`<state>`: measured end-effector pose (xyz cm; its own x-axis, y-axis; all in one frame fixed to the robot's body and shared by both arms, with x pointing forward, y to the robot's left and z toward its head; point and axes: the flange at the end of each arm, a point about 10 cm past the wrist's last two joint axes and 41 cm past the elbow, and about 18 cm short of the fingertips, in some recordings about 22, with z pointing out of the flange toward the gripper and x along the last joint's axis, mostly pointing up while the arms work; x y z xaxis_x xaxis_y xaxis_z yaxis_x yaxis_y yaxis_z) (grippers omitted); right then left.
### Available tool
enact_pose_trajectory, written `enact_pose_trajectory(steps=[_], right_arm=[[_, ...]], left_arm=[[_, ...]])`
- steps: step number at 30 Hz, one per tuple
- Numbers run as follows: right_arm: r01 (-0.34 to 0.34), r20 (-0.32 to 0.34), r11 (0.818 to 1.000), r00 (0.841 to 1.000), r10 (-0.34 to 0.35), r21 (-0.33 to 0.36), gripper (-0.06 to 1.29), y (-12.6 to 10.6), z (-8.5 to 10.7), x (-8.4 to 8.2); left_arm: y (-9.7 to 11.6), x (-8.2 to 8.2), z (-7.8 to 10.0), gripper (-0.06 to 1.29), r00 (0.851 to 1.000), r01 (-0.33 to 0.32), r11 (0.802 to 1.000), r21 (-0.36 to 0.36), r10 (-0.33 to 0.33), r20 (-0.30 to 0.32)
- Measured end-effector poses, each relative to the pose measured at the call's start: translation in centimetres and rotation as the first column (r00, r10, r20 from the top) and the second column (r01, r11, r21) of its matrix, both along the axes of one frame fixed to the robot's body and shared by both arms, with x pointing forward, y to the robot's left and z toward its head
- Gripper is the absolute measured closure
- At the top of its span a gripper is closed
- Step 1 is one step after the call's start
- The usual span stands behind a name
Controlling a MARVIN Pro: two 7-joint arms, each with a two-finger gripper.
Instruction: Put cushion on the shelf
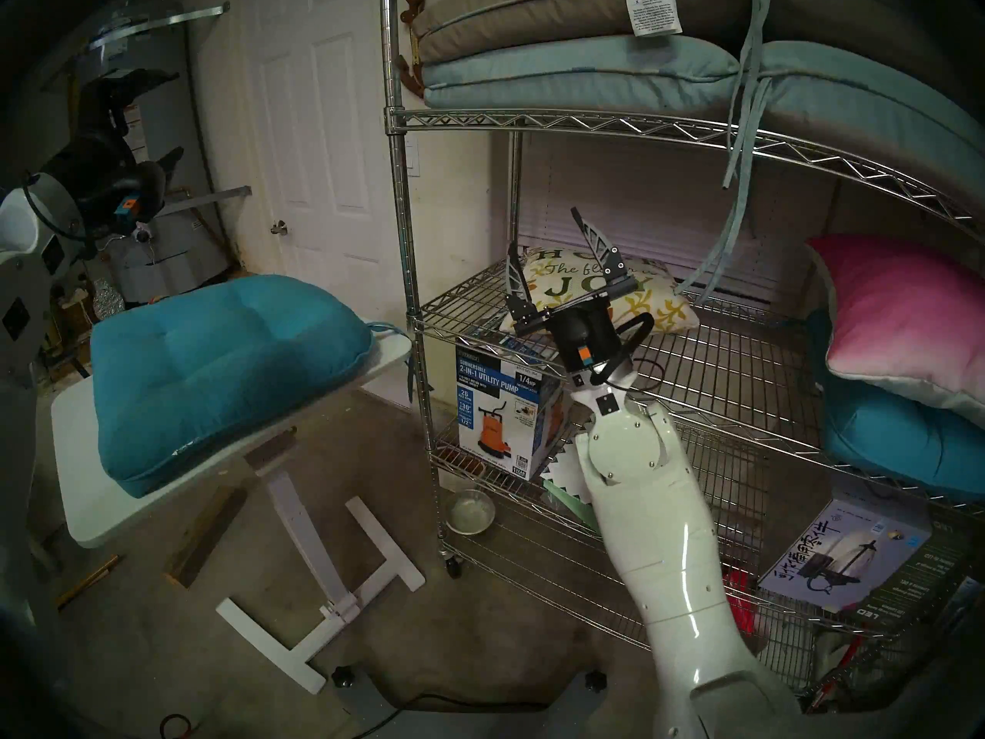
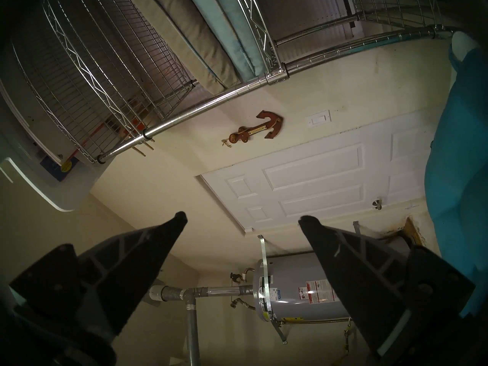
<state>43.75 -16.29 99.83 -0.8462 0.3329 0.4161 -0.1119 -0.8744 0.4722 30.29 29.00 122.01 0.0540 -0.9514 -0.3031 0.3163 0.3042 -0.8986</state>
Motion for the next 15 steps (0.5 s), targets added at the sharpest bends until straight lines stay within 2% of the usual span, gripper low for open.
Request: enact_pose_trajectory(steps=[7, 15], right_arm=[[0.014, 0.005, 0.997, 1.0, -0.015, 0.076, 0.0, 0.3, -0.1, -2.2], [0.064, -0.055, 0.988, 0.997, -0.057, 0.141, 0.0, 1.3, 0.2, -4.1]], left_arm=[[0.0, 0.0, 0.0, -0.02, 1.0, 0.0, 1.0, 0.0, 0.0, 0.0], [0.0, 0.0, 0.0, -0.02, 1.0, -0.001, 1.0, 0.0, 0.001, 0.0]])
